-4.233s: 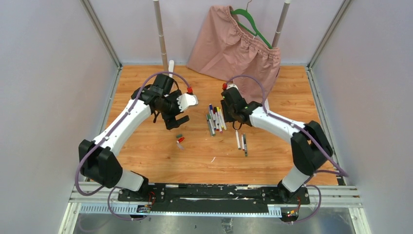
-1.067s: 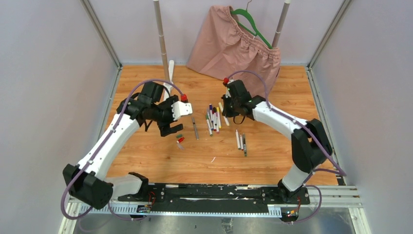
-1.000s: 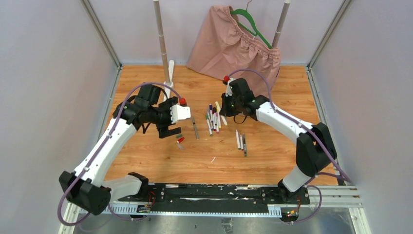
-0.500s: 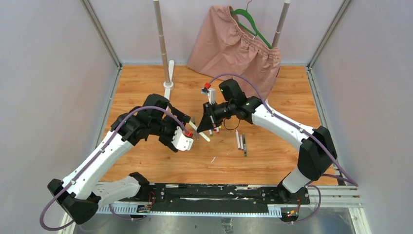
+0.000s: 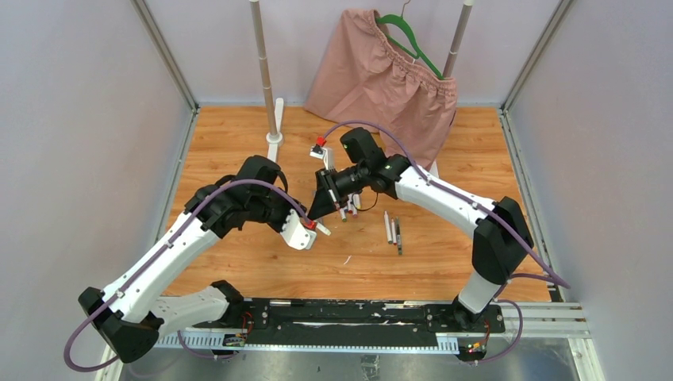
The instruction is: Open the pen caps
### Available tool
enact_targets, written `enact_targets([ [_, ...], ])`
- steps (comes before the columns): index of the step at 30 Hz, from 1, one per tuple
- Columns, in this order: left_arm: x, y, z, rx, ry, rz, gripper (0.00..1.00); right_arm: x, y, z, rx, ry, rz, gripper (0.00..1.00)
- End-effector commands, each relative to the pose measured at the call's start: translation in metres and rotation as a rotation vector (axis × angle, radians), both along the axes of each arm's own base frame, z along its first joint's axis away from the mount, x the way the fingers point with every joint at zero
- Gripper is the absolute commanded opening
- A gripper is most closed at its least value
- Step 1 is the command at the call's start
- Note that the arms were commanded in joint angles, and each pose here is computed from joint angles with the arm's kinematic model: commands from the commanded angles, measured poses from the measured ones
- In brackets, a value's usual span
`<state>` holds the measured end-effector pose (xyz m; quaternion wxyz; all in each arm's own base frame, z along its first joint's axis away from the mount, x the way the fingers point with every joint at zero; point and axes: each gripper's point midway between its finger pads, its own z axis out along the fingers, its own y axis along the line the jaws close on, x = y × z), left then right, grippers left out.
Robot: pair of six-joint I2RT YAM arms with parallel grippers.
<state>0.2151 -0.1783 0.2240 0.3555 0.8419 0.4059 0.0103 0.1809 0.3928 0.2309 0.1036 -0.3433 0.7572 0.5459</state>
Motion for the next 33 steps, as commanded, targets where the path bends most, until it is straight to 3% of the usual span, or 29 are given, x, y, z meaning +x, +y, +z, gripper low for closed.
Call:
enact_targets([
  [1, 0.002, 0.005, -0.010, 0.046, 0.006, 0.021, 0.27, -0.005, 0.006, 0.008, 0.020, 0.023, 0.030, 0.00],
  [5, -0.001, 0.006, -0.016, 0.050, 0.018, 0.020, 0.22, -0.005, 0.009, 0.007, 0.027, 0.032, 0.031, 0.00],
  [8, -0.002, 0.005, -0.015, 0.042, 0.024, 0.021, 0.08, 0.000, 0.010, 0.003, 0.012, 0.031, 0.005, 0.01],
  [9, -0.002, 0.005, -0.015, 0.037, 0.031, 0.033, 0.01, 0.002, 0.010, 0.002, 0.006, 0.035, -0.008, 0.08],
  [11, 0.000, 0.005, -0.013, 0.029, 0.042, 0.064, 0.00, 0.006, 0.012, -0.002, 0.003, 0.045, -0.030, 0.23],
  [14, 0.004, 0.006, -0.012, 0.022, 0.070, 0.129, 0.00, 0.008, 0.014, -0.006, 0.015, 0.059, -0.057, 0.33],
  [17, 0.007, 0.008, -0.013, 0.024, 0.083, 0.165, 0.00, 0.008, 0.017, -0.010, 0.026, 0.091, -0.071, 0.31],
  [21, 0.007, 0.009, -0.013, 0.029, 0.071, 0.162, 0.00, 0.008, 0.019, -0.010, 0.040, 0.105, -0.079, 0.19],
  [24, 0.010, 0.010, -0.011, 0.034, 0.063, 0.172, 0.00, 0.006, 0.021, -0.011, 0.052, 0.123, -0.061, 0.34],
  [26, 0.012, 0.012, -0.011, 0.042, 0.056, 0.179, 0.00, 0.004, 0.021, -0.014, 0.050, 0.133, -0.057, 0.37],
  [30, 0.015, 0.012, -0.010, 0.048, 0.053, 0.190, 0.00, 0.001, 0.020, -0.017, 0.044, 0.149, -0.057, 0.37],
  [33, 0.017, 0.013, -0.009, 0.057, 0.041, 0.192, 0.00, 0.000, 0.019, -0.019, 0.040, 0.153, -0.058, 0.28],
])
